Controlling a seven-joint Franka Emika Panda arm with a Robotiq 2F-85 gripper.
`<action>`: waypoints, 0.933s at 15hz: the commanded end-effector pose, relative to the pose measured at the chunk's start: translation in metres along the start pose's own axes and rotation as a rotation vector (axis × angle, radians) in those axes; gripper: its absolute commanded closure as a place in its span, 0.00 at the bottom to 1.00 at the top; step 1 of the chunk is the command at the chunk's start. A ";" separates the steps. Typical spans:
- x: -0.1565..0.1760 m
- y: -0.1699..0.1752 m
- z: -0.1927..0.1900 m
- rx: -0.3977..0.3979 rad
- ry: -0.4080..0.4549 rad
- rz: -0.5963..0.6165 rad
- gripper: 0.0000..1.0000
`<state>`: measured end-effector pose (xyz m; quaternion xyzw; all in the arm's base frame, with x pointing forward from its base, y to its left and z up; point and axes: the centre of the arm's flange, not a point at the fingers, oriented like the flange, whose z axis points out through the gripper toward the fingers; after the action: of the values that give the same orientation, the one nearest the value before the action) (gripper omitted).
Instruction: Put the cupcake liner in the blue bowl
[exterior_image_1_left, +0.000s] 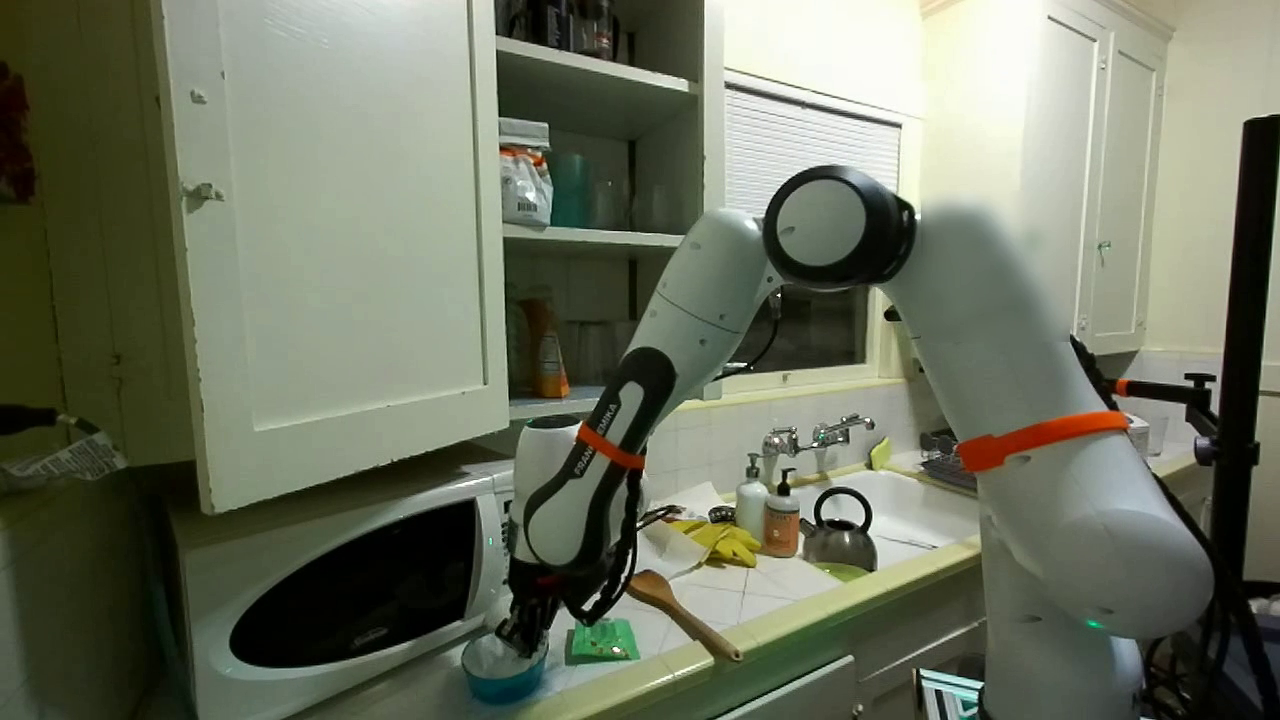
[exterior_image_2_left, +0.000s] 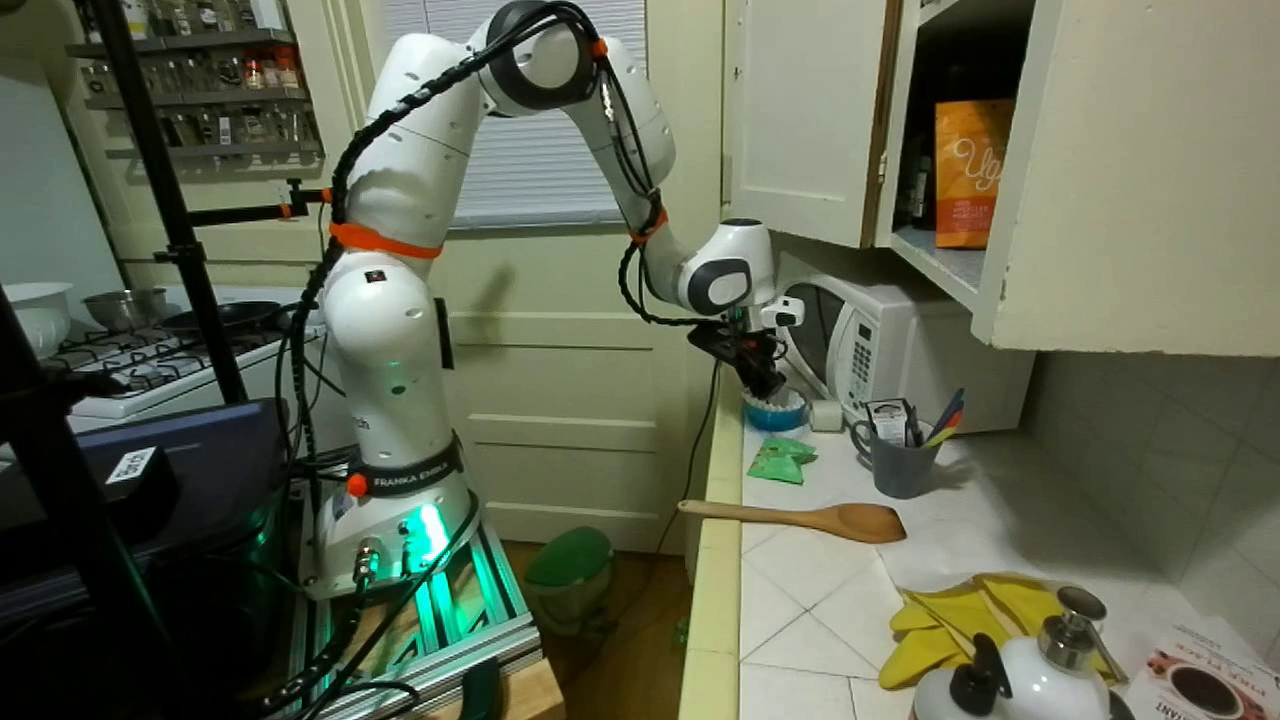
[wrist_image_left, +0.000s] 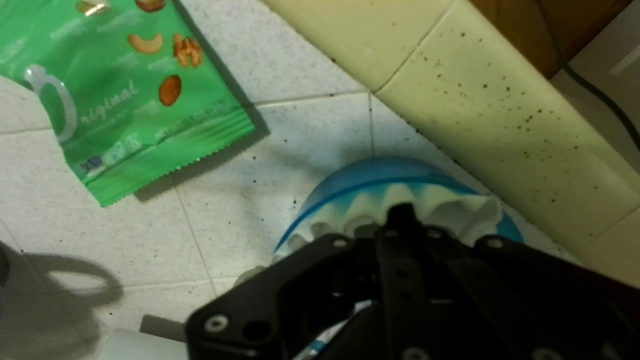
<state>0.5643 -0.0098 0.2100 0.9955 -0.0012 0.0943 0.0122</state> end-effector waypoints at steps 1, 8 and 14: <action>0.000 0.005 0.020 -0.028 -0.036 0.040 1.00; 0.011 0.019 0.031 -0.040 -0.027 0.101 1.00; -0.002 -0.003 -0.007 -0.022 0.030 0.044 1.00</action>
<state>0.5795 -0.0199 0.1986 0.9946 -0.0356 0.0958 0.0204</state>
